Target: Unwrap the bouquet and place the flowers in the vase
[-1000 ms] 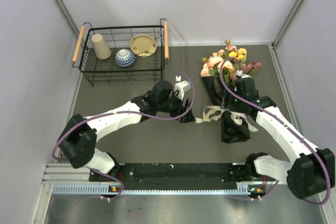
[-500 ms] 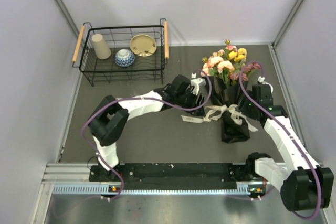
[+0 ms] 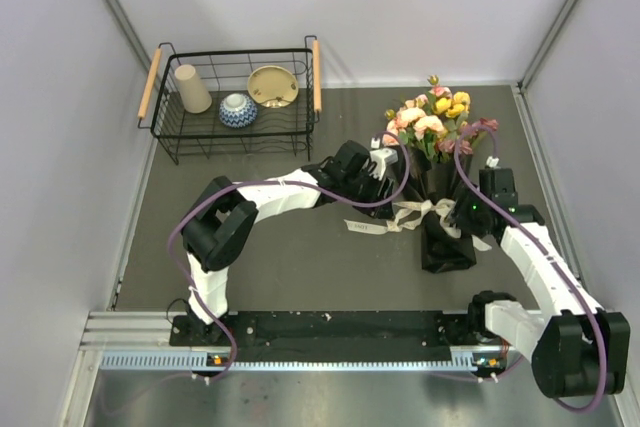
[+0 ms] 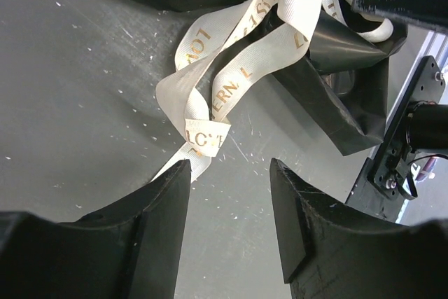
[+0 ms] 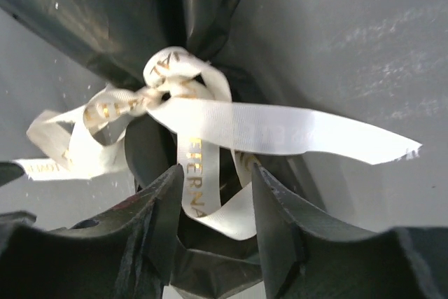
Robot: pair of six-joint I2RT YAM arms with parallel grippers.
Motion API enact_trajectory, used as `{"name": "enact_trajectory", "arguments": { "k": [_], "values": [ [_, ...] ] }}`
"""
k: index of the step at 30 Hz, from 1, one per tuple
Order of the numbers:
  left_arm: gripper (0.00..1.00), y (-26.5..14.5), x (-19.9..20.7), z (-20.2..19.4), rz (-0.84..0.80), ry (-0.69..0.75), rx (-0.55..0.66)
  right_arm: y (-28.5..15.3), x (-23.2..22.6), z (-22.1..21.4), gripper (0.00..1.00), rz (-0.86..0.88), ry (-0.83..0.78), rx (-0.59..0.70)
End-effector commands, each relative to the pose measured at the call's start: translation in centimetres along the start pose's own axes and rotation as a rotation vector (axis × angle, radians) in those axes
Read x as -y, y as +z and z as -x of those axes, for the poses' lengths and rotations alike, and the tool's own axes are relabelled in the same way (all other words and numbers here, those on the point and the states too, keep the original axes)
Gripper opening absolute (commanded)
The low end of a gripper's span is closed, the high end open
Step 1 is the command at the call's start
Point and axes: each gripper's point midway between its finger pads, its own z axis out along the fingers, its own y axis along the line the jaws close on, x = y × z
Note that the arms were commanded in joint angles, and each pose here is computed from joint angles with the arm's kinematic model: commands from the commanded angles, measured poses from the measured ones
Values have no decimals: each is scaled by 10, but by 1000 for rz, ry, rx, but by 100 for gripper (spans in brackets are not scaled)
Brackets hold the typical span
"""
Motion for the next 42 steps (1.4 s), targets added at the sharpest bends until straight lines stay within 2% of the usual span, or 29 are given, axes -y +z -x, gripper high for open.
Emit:
{"name": "enact_trajectory", "arguments": {
  "k": [1, 6, 7, 9, 10, 11, 12, 14, 23, 25, 27, 29, 30, 32, 34, 36, 39, 42],
  "values": [
    [54, 2, 3, -3, -19, 20, 0, -10, -17, -10, 47, 83, 10, -23],
    [54, 0, 6, 0, -22, 25, 15, -6, -25, -29, 49, 78, 4, -68],
    [54, 0, 6, 0, -22, 25, 15, -4, -22, -28, 46, 58, 5, -60],
    [53, -1, 7, 0, -25, 27, 18, -4, -23, -26, 29, 55, 2, -52],
    [53, 0, 6, -1, -24, 25, 15, -4, -23, -23, 15, 52, -3, -42],
    [53, -1, 8, -1, -26, 25, 14, -7, -26, -20, 9, 63, -11, -31],
    [53, 0, 7, -2, -25, 23, 11, -9, -24, -15, 2, 51, -12, -3],
    [53, 0, 7, -3, -26, 25, 9, -12, -27, -10, 0, 62, -15, 12],
    [52, 0, 10, -6, -33, 25, 5, -35, -35, 16, 0, 106, -20, 144],
    [52, -2, 12, -5, -39, 24, 6, -37, -45, 15, 0, 160, -30, 132],
    [54, -5, 17, -1, -52, 26, 16, -29, -57, -4, 1, 228, -35, 35],
    [58, -10, 24, 5, -68, 32, 30, -13, -64, -23, 17, 273, -35, -66],
    [60, -12, 26, 7, -75, 34, 34, -14, -78, -37, 28, 364, -43, -147],
    [65, -19, 35, 14, -91, 41, 52, -9, -88, -46, 35, 430, -49, -196],
    [66, -28, 43, 20, -104, 50, 73, -11, -89, -41, 40, 431, -49, -169],
    [66, -33, 49, 24, -121, 51, 82, -14, -79, -21, 48, 363, -32, -63],
    [60, -41, 67, 32, -166, 60, 100, -17, -58, 5, 47, 275, 83, 30],
    [55, -42, 85, 39, -223, 64, 110, -21, -51, 18, 46, 274, 174, 64]
  ]
}}
